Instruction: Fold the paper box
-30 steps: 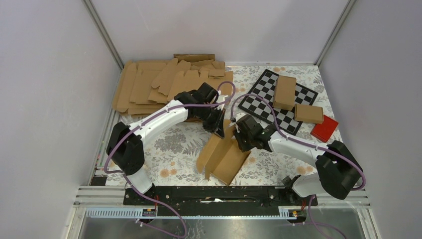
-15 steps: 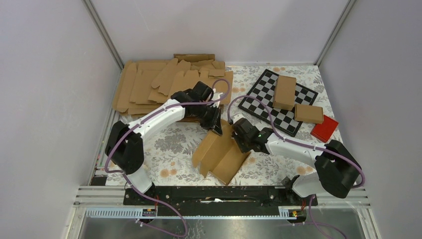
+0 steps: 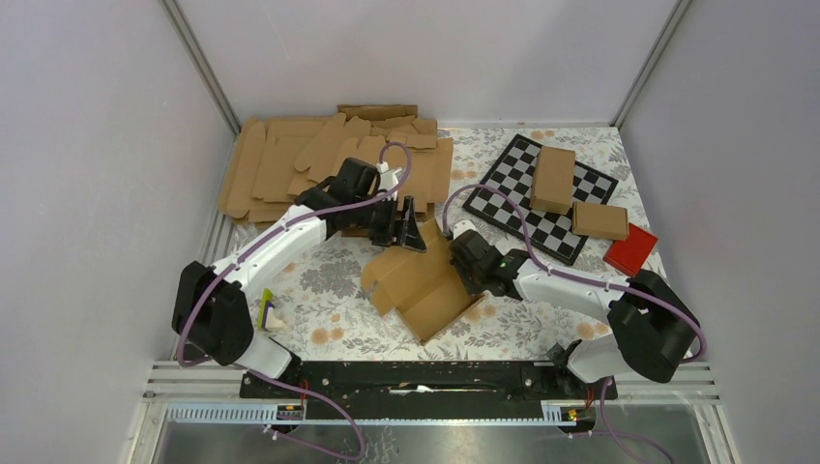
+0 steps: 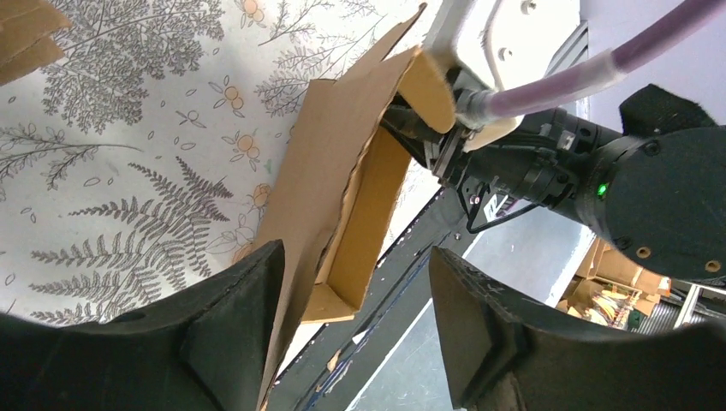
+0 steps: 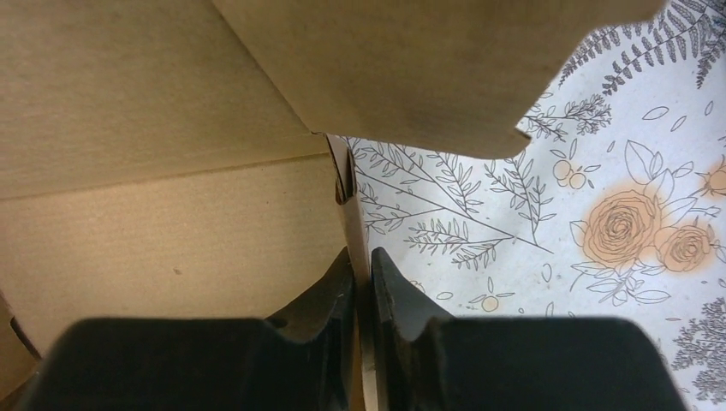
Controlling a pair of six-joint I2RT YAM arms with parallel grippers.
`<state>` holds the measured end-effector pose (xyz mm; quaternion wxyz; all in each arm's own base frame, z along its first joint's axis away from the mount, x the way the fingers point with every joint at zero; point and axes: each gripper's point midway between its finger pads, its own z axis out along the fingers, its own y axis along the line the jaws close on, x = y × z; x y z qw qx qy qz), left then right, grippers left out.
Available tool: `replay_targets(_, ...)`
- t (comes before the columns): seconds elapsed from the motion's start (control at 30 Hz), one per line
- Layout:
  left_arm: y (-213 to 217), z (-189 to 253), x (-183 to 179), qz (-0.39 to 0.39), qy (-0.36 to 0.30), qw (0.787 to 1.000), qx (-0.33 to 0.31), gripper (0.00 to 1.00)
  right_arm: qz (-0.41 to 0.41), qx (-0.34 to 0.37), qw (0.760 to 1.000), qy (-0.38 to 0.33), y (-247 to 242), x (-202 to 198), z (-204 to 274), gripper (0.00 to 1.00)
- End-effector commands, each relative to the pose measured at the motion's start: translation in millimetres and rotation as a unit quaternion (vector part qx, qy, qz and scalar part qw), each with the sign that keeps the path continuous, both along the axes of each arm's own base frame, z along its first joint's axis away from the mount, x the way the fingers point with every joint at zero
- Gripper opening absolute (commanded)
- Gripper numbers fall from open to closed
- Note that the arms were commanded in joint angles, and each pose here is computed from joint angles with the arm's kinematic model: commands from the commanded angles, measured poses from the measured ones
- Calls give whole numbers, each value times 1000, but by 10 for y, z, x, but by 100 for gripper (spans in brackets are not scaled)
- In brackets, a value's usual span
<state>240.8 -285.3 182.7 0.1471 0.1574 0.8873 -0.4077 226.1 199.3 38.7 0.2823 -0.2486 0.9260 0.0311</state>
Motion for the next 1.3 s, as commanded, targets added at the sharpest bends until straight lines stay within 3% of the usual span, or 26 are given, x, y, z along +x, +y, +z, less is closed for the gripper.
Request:
replay_targets(0.0, 69, 139, 48, 18, -36, 999, -25, 65, -10, 46, 999, -26, 119, 57, 96, 7)
replay_targets(0.13, 133, 48, 8, 14, -38, 999, -19, 69, 4, 83, 996, -24, 236, 21, 137, 12)
replay_targets(0.23, 119, -59, -55, 0, -16, 1000, -19, 68, 15, 99, 995, -27, 300, 22, 145, 24)
replay_targets(0.47, 122, -89, -69, -3, -12, 1000, -17, 66, 21, 98, 994, -35, 357, 94, 168, 36)
replay_targets(0.63, 134, -82, -50, -1, -17, 1000, -12, 65, 23, 105, 993, -44, 364, 105, 243, 55)
replay_targets(0.73, 127, -88, -51, -3, -14, 1000, -13, 64, 21, 99, 994, -44, 332, 101, 249, 62)
replay_targets(0.83, 114, -133, -59, -7, -4, 1000, -12, 63, -11, 97, 994, -48, 267, 123, 274, 66)
replay_targets(1.03, 96, -195, -44, -8, 5, 1000, -10, 64, -88, 166, 981, -39, 229, 65, 548, 77)
replay_targets(1.27, 11, -187, 0, -14, 16, 999, -23, 65, -217, 186, 958, 7, 12, -121, 403, 78)
